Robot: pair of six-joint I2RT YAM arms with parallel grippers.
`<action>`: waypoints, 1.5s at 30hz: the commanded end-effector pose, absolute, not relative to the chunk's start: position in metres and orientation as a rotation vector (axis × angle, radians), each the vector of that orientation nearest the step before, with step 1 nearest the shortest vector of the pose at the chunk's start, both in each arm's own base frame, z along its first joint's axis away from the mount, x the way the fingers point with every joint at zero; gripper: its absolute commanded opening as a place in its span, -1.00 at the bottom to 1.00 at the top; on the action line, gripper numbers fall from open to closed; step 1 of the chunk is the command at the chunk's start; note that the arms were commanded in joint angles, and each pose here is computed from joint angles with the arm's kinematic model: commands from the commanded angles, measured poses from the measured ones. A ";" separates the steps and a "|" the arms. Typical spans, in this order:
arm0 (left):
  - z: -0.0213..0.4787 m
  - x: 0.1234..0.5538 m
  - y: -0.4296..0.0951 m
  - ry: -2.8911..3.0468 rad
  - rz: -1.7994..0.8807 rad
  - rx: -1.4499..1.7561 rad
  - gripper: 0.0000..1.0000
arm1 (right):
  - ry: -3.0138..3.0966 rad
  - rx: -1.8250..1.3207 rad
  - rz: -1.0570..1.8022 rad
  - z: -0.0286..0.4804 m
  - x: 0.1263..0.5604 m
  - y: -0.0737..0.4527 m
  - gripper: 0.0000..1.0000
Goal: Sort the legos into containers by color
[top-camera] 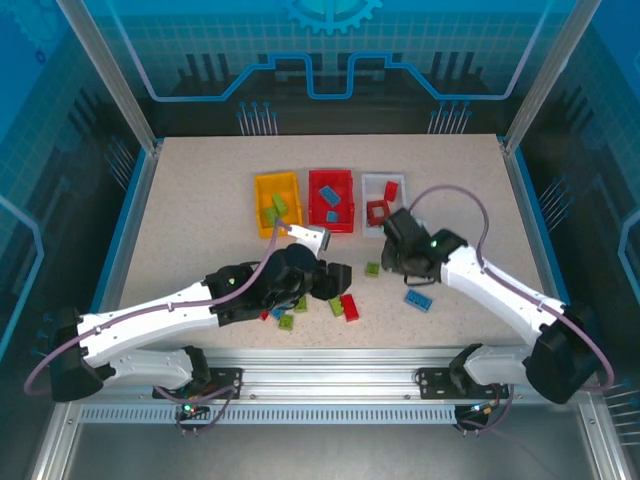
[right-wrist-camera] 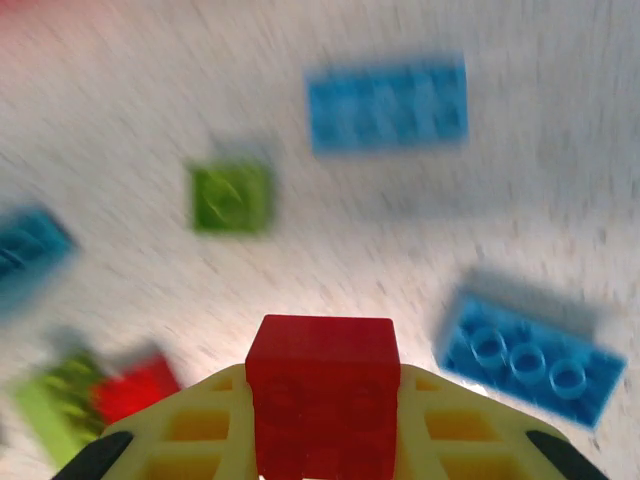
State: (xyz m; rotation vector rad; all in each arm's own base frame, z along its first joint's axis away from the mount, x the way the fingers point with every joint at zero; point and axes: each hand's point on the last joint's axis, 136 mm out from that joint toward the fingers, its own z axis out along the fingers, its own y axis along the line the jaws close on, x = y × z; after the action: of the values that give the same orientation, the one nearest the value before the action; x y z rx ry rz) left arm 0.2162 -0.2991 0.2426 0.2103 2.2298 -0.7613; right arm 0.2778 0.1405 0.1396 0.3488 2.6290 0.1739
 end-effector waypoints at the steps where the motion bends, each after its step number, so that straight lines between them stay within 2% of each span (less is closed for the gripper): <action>1: 0.267 0.235 -0.296 2.162 -0.743 0.172 0.34 | 2.601 0.215 0.097 0.147 0.330 0.135 -0.53; 6: 0.275 0.248 -0.304 2.140 -0.747 0.171 0.34 | 2.526 0.130 0.112 0.160 0.419 0.150 -0.54; 12: 0.273 0.260 -0.317 2.118 -0.732 0.186 0.39 | 2.585 0.157 0.170 0.130 0.484 0.152 -0.53; 17: 0.274 0.267 -0.324 2.106 -0.712 0.204 0.40 | 2.642 0.165 0.183 0.102 0.505 0.155 -0.47; 21: 0.270 0.268 -0.325 2.123 -0.696 0.216 0.40 | 2.652 0.181 0.183 0.093 0.511 0.153 -0.19; 24: 0.259 0.265 -0.320 2.162 -0.668 0.221 0.40 | 2.639 0.181 0.196 0.101 0.511 0.151 -0.06; 28: 0.241 0.263 -0.307 2.232 -0.621 0.207 0.41 | 2.587 0.171 0.230 0.127 0.504 0.151 0.06; 35: 0.204 0.264 -0.269 2.404 -0.524 0.171 0.52 | 2.467 0.151 0.288 0.194 0.465 0.151 0.02; 38: 0.176 0.262 -0.264 2.523 -0.556 0.262 0.59 | 2.406 0.088 0.334 0.217 0.428 0.162 0.02; 42: 0.135 0.264 -0.260 2.641 -0.505 0.528 0.65 | 2.363 -0.123 0.444 0.210 0.352 0.197 0.10; 45: 0.106 0.272 -0.254 2.684 -0.349 0.736 0.67 | 2.315 -0.267 0.556 0.198 0.290 0.220 0.29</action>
State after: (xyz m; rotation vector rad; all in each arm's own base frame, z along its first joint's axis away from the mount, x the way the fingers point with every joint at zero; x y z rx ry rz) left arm 0.2856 -0.2552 0.1323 0.4083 2.6123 -0.4195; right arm 0.3300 0.2014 0.2171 -0.1502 2.3301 0.4688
